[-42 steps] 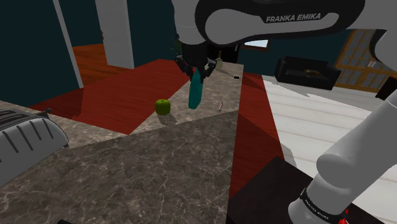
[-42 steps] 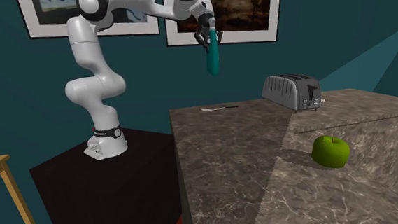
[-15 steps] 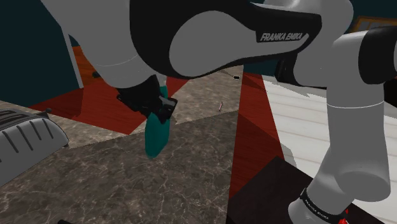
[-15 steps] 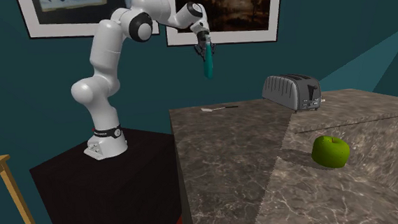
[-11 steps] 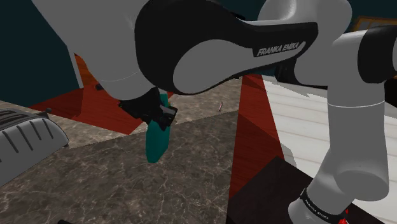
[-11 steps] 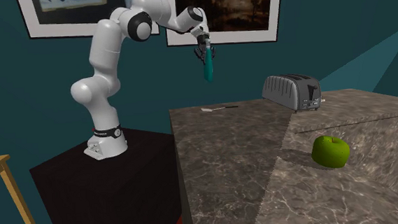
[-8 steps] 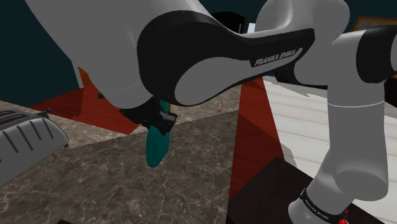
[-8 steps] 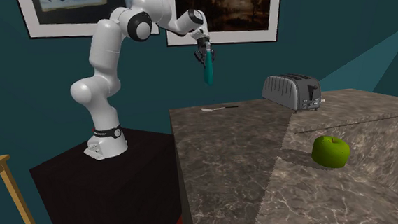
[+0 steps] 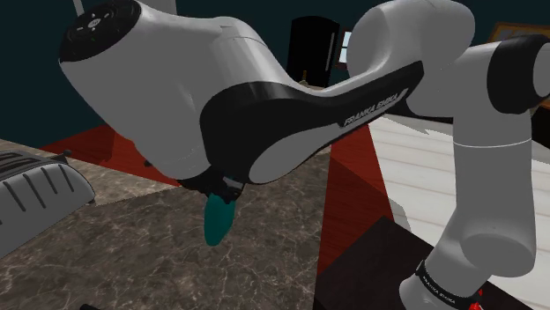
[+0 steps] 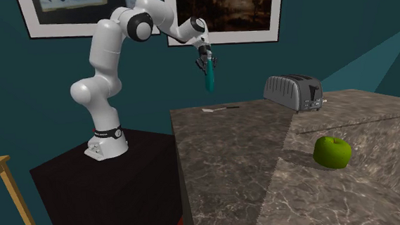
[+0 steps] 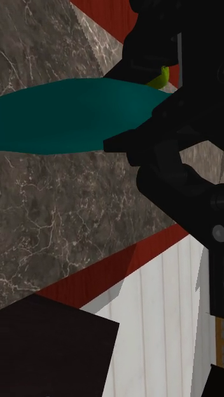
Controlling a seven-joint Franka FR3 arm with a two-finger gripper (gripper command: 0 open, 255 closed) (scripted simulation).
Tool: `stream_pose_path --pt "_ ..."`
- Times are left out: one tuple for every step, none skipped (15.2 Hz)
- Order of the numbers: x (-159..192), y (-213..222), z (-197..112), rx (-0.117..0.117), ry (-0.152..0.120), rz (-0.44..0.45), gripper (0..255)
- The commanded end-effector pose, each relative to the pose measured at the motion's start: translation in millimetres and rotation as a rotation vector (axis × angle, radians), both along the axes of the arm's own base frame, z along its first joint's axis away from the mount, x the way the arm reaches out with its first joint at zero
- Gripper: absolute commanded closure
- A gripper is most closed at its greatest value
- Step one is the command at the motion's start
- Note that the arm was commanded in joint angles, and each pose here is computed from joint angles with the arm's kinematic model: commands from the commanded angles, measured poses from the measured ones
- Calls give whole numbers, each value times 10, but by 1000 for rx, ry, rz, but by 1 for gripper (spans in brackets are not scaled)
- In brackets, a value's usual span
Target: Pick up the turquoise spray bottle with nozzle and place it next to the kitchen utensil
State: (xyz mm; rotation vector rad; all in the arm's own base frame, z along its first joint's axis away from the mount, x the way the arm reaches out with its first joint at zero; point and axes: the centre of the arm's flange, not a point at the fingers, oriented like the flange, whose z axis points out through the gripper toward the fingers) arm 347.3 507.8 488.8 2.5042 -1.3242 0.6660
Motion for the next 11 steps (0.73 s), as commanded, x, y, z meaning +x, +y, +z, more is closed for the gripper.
stream_pose_path --pt "12 3 -99 0 0 0 255" --pt "12 3 -152 0 0 0 255" --pt "12 3 -205 0 0 0 255" --pt "12 3 -258 0 0 0 255" --pt "12 3 -311 0 0 0 255" --pt "12 3 -363 0 0 0 255" --pt "12 3 -416 0 0 0 255" --pt "12 3 -469 0 0 0 255" --pt "12 3 -522 0 0 0 255" --pt "12 3 -575 0 0 0 255" --pt "12 3 -627 0 0 0 255"
